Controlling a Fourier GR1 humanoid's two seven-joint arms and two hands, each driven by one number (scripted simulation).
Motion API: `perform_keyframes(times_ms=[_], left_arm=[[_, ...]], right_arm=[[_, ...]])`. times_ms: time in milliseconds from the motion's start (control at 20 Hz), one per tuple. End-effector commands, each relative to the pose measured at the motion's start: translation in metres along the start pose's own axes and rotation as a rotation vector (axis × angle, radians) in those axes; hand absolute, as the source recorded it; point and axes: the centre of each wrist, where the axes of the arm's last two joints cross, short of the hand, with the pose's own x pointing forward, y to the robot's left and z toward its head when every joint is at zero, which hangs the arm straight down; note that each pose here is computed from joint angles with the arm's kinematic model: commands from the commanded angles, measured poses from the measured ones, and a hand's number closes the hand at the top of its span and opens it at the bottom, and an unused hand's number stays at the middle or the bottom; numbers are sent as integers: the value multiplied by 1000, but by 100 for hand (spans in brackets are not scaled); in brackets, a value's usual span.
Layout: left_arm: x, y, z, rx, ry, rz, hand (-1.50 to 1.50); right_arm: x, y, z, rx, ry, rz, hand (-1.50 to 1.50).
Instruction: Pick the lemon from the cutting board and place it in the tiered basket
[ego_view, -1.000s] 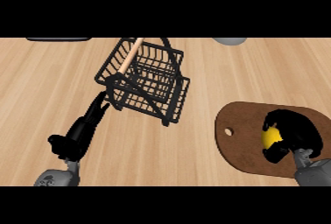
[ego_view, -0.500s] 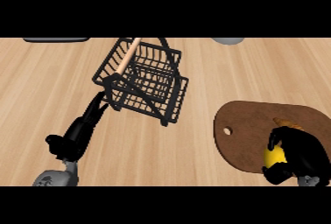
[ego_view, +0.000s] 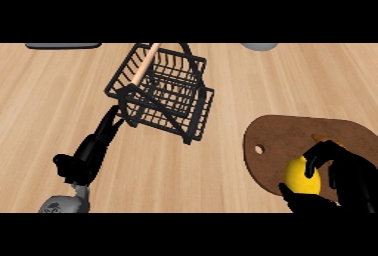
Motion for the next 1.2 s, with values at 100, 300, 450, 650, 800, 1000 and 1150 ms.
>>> perform_keyframes(times_ms=[100, 300, 450, 650, 800, 1000, 1150], left_arm=[[14, 2, -10, -41, 25, 21, 0], [-2, -11, -7, -45, 10, 4, 0], [-7, 12, -6, -31, 33, -10, 0], [9, -5, -15, -70, 2, 8, 0], [5, -6, -7, -62, 12, 12, 0], [3, -9, -14, -56, 13, 12, 0], [-3, -6, -21, -64, 14, 18, 0]], right_arm=[[48, -46, 30, -137, -161, -124, 150], [99, -76, 20, -116, -184, -134, 150], [131, -75, 18, -104, -180, -169, 150], [186, -76, -14, -103, -176, -199, 150], [214, -88, -30, -82, -169, -207, 150], [256, -77, -56, -64, -145, -240, 150], [276, -65, -79, -28, -149, -194, 150]])
